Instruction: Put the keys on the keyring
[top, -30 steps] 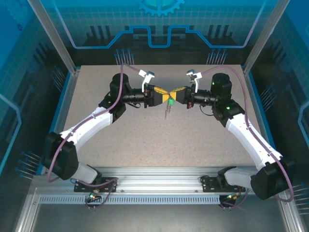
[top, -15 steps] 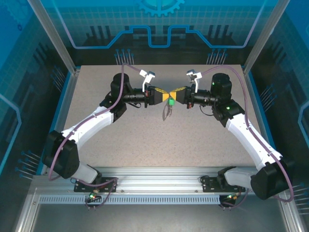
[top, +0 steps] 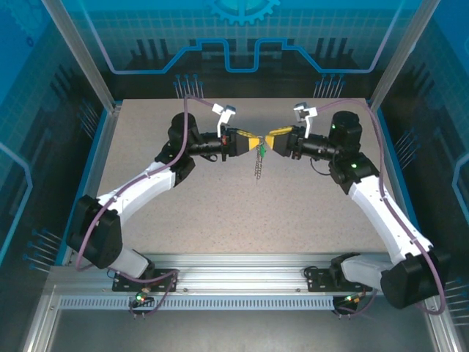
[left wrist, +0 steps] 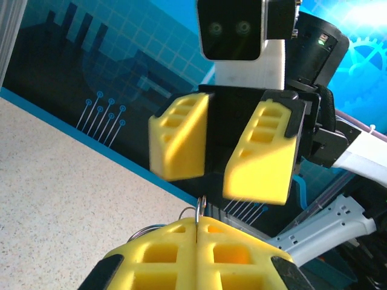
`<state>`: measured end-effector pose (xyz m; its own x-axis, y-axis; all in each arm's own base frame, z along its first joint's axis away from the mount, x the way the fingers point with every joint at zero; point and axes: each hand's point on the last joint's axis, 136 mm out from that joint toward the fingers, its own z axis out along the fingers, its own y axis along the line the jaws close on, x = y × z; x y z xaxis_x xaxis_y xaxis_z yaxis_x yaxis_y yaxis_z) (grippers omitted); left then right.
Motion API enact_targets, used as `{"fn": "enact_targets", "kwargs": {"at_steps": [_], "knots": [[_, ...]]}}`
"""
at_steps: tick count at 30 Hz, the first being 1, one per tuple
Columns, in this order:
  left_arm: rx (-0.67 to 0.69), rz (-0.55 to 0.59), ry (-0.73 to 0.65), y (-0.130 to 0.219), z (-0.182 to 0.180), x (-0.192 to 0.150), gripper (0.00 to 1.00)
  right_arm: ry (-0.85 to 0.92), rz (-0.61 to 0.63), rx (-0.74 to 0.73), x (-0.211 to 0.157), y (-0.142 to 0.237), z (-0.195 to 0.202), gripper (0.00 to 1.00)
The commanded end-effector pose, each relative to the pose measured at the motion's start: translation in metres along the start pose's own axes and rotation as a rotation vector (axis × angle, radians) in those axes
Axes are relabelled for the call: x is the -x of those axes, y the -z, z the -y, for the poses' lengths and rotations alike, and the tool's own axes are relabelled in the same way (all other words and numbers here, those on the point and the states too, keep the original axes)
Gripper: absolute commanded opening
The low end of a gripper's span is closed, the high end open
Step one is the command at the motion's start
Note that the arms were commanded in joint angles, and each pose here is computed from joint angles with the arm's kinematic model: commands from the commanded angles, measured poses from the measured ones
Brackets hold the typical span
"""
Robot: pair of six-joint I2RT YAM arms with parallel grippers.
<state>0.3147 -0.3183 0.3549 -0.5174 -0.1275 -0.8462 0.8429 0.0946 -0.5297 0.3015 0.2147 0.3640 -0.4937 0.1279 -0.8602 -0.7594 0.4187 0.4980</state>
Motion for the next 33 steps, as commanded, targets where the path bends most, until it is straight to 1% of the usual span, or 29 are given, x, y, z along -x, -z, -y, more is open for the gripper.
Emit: {"fn": "enact_targets", "kwargs": {"at_steps": [1, 3, 8, 11, 13, 21, 23, 33], "knots": [[-0.021, 0.081, -0.044, 0.004, 0.016, 0.019, 0.0, -0.002, 0.057, -0.041, 0.005, 0.018, -0.001, 0.39], [-0.022, 0.091, -0.046, 0.005, 0.018, 0.022, 0.0, -0.011, 0.066, -0.045, 0.0, 0.021, -0.001, 0.4], [-0.029, 0.102, -0.047, 0.006, 0.023, 0.025, 0.0, -0.029, 0.089, -0.058, -0.016, 0.023, 0.001, 0.45], [-0.03, 0.109, -0.043, 0.007, 0.023, 0.026, 0.0, -0.017, 0.1, -0.061, -0.017, 0.02, -0.002, 0.47], [-0.032, 0.11, -0.041, 0.007, 0.024, 0.026, 0.0, -0.025, 0.077, -0.063, -0.03, 0.014, 0.0, 0.47], [-0.028, 0.114, -0.036, 0.008, 0.024, 0.025, 0.0, 0.007, 0.034, -0.057, -0.041, -0.004, -0.007, 0.49], [-0.028, 0.114, -0.035, 0.008, 0.024, 0.026, 0.0, 0.025, 0.05, -0.056, -0.03, -0.005, -0.011, 0.49], [-0.035, 0.112, -0.035, 0.007, 0.027, 0.027, 0.0, 0.042, 0.039, -0.077, -0.022, -0.022, -0.003, 0.49]]}}
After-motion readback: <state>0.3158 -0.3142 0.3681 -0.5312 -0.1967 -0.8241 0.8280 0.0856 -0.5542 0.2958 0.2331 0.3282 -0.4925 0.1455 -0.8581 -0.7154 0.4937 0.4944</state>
